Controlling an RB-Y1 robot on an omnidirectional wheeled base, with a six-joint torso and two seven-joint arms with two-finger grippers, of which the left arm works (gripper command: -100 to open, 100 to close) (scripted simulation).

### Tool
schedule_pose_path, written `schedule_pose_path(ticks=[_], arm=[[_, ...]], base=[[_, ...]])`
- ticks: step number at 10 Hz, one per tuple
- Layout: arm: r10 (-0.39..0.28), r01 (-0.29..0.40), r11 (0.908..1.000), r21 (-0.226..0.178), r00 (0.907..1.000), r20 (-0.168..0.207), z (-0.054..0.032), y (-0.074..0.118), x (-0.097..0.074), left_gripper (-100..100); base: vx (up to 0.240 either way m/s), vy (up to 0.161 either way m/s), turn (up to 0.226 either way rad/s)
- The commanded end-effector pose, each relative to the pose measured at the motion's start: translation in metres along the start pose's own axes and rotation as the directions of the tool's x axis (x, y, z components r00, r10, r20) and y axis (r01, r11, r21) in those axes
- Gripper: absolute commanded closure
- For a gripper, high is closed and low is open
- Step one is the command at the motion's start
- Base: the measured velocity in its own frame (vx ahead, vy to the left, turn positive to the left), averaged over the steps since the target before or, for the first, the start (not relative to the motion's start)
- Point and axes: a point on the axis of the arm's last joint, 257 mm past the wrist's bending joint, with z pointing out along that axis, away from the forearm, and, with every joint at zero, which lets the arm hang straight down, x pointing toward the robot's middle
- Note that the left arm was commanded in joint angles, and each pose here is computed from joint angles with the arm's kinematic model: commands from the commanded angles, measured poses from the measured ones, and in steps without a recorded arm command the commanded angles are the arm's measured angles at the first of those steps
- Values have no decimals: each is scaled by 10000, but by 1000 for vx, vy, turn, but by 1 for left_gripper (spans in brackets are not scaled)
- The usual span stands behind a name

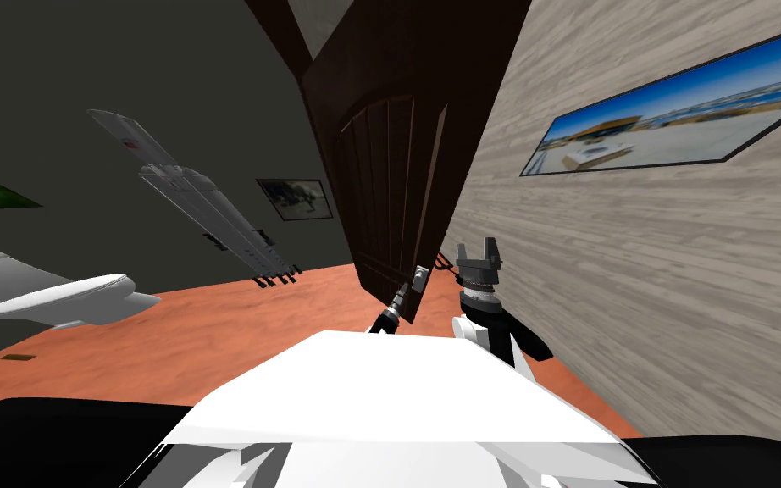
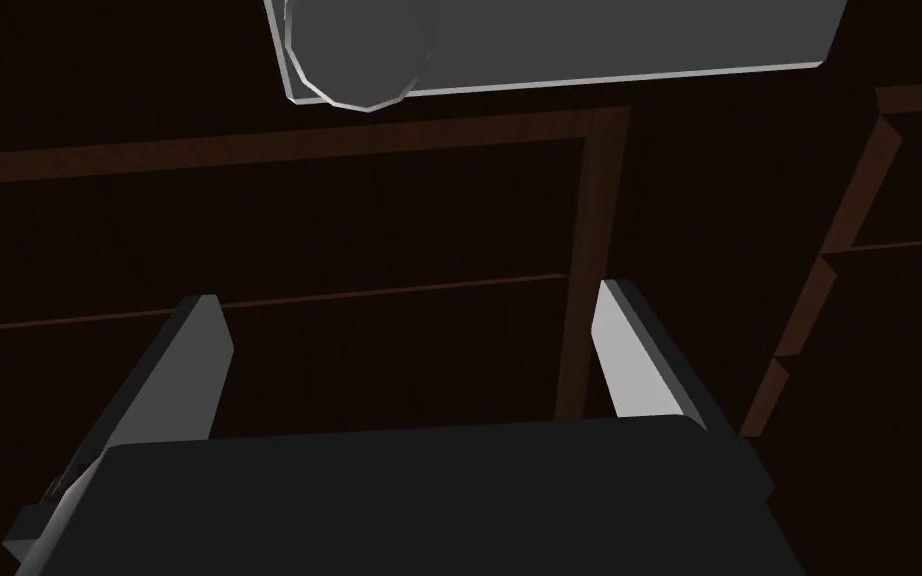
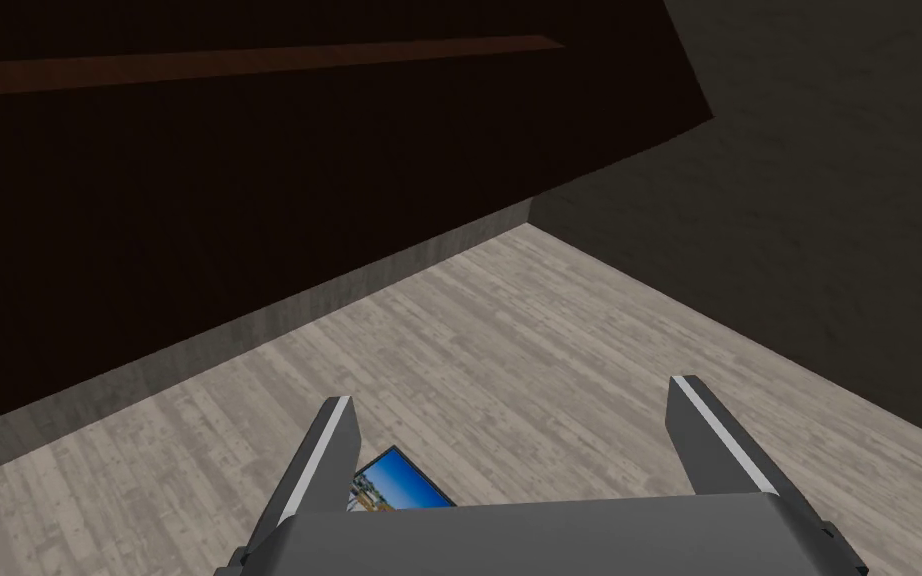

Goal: Push the door open

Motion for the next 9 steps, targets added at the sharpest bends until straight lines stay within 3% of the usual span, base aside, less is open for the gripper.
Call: schedule_pose_path(ticks=[1,2,3,4,7,9], arm=[[-222,224,9997,133,9996,-198,-11,-93,251,-100],[-395,401,9989,241,9989,-259,3,-170,374,-100],[-296,300,9994,154,9993,-221,8,-102,310,-100],[-44,44,10000,19,9996,-273,-39,-10,247,-100],[212,-215,9997,-102,9993,-302,-48,55,147,-100],[30,-29,10000,59,9997,-244,52,-57,176,-100]], base=[[-158,83,90],[-142,48,74],[-59,13,7],[67,-22,-11],[197,-86,0],[226,-136,-7]])
